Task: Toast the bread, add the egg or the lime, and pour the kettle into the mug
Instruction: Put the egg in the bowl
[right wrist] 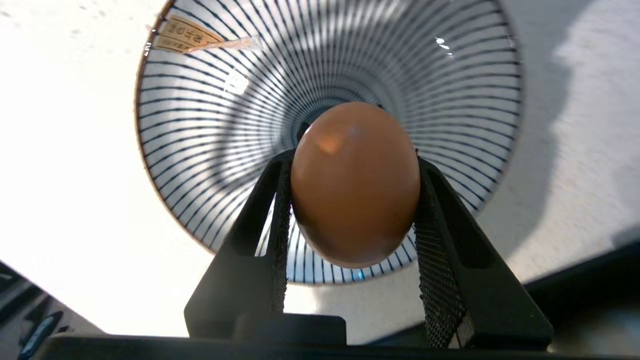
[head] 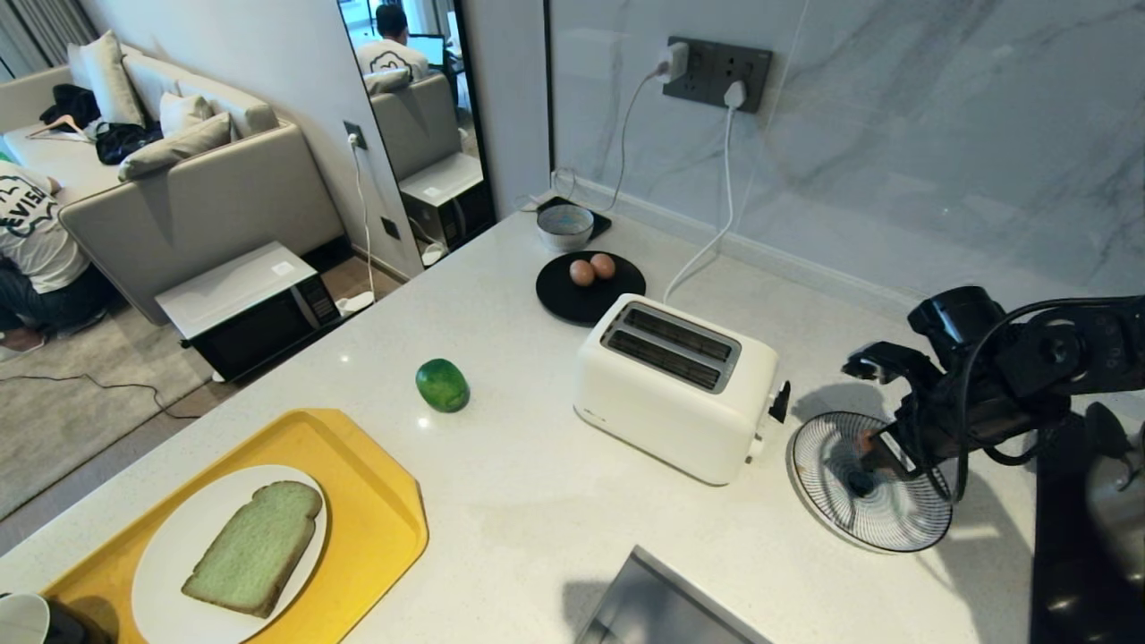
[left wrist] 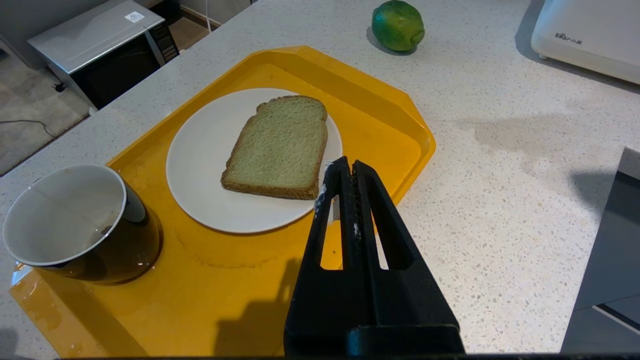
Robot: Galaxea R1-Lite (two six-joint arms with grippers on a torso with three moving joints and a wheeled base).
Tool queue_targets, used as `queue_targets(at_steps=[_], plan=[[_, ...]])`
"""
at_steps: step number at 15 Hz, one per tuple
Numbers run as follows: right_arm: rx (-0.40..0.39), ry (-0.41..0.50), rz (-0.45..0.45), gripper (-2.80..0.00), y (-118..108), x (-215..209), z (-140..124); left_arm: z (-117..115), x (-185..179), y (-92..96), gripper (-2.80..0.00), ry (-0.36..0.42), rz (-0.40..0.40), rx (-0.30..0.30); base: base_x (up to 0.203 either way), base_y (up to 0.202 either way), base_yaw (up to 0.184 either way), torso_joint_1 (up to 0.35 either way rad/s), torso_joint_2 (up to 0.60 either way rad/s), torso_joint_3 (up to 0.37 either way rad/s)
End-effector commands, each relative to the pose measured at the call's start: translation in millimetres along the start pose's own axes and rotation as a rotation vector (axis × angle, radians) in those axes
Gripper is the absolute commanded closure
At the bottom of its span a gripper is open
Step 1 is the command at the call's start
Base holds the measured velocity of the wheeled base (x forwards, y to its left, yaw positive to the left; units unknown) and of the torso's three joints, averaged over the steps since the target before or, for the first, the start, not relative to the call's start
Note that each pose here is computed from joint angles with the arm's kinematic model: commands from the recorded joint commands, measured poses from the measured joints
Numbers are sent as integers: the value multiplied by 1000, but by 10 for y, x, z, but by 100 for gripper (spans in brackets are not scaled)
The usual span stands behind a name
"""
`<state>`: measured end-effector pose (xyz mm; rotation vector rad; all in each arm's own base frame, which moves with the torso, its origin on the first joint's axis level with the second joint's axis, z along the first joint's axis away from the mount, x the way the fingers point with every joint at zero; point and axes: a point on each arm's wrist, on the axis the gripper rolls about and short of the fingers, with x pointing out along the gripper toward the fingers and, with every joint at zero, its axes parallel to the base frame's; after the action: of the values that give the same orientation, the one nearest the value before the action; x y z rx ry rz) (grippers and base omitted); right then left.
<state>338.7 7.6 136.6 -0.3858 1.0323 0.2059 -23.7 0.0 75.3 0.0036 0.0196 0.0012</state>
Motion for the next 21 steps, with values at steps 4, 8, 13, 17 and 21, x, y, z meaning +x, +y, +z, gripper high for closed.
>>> queue_targets(at_steps=[4,8,13,17,21], plan=[[60,-205,-126,0,-130,-956,-152,-1,1,0,0,2,0,-1,0,0,0,0,0,0],[117,-389,-245,0,-76,-1772,-539,-1,1,0,0,2,-1,0,0,0,0,0,0,0],[139,-525,-278,0,328,-2211,-1232,0,1,0,0,0,0,-1,0,0,0,0,0,0],[206,-685,-341,0,294,-2123,-1163,-1,1,0,0,2,0,-1,0,0,0,0,0,0],[213,-735,-381,0,285,-2037,-1156,-1,1,0,0,2,0,-1,0,0,0,0,0,0]])
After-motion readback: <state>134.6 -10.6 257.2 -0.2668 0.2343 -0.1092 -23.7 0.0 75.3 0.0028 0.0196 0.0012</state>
